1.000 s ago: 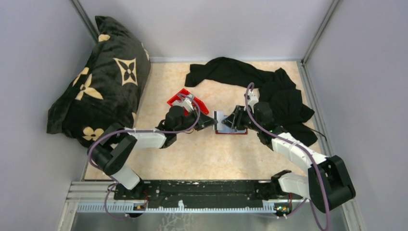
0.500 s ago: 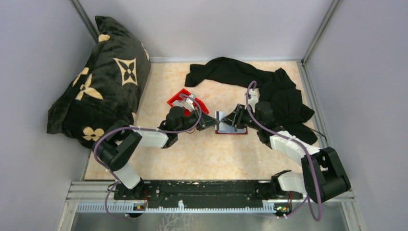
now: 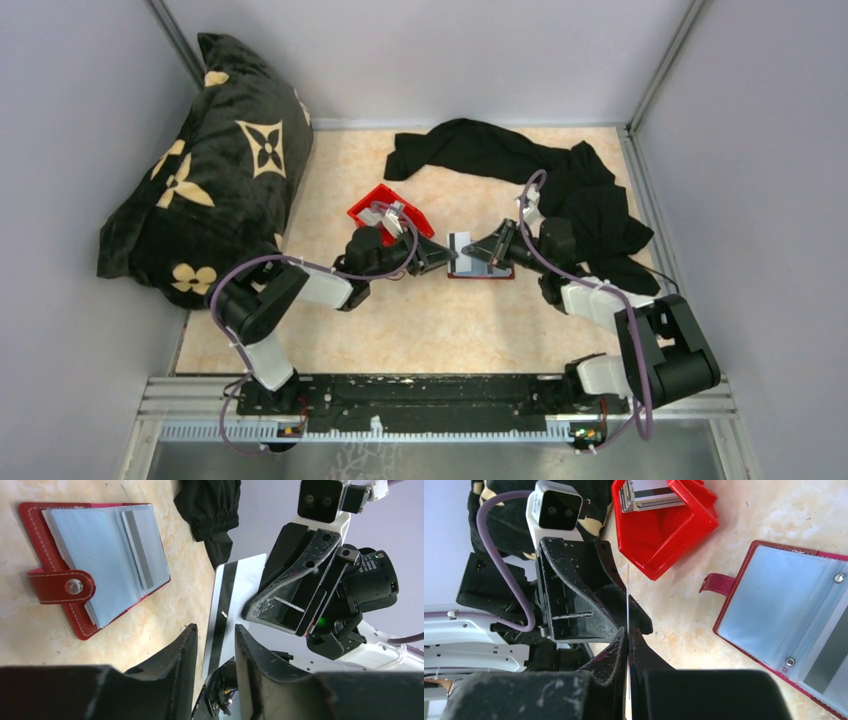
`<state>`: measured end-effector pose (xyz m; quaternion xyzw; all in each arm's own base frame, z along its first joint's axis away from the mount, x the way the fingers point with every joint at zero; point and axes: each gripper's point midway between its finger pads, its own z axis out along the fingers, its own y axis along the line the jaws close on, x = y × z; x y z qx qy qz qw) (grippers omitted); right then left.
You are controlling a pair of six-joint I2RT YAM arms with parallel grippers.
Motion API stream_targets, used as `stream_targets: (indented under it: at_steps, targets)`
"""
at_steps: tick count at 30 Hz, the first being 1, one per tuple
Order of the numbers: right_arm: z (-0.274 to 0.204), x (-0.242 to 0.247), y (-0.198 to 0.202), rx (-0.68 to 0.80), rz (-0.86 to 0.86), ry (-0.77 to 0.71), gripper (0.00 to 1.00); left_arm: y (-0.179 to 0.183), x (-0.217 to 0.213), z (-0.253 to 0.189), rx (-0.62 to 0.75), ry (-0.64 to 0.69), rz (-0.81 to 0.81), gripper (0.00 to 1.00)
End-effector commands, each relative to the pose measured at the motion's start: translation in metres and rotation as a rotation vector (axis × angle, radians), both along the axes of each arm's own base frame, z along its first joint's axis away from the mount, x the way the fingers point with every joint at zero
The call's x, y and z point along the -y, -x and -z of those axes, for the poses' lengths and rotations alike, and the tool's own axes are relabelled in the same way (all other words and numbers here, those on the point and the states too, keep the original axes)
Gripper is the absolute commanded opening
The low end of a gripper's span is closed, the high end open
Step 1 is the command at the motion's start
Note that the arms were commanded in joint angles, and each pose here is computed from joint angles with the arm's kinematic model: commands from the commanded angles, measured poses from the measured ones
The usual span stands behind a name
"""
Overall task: Put the credit cards into the card holder
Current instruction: Pick up the credit card from the storage box.
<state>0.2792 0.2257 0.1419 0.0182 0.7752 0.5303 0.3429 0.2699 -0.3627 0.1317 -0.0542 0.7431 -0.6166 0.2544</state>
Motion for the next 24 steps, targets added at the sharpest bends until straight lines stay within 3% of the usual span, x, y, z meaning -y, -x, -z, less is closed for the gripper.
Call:
stream_targets:
  at_steps: [1, 6, 11, 16, 24]
  targets:
    - [-0.021, 0.003, -0.004, 0.079, 0.002, -0.032, 0.0, -0.005, -0.009, -0.004, 0.026, 0.008, -0.042, 0.42]
    - [-0.017, 0.013, -0.009, 0.077, 0.05, 0.02, 0.0, -0.012, -0.016, 0.009, 0.03, -0.081, -0.089, 0.51]
    - [-0.008, 0.028, -0.018, 0.069, 0.126, 0.124, 0.0, -0.019, -0.026, 0.025, 0.03, -0.191, -0.139, 0.52]
    - [0.021, 0.051, -0.029, 0.006, 0.226, 0.288, 0.0, -0.025, -0.028, 0.035, 0.07, -0.328, -0.167, 0.48]
    - [0.046, 0.064, -0.039, -0.048, 0.273, 0.386, 0.0, -0.027, -0.02, 0.049, 0.108, -0.449, -0.151, 0.35]
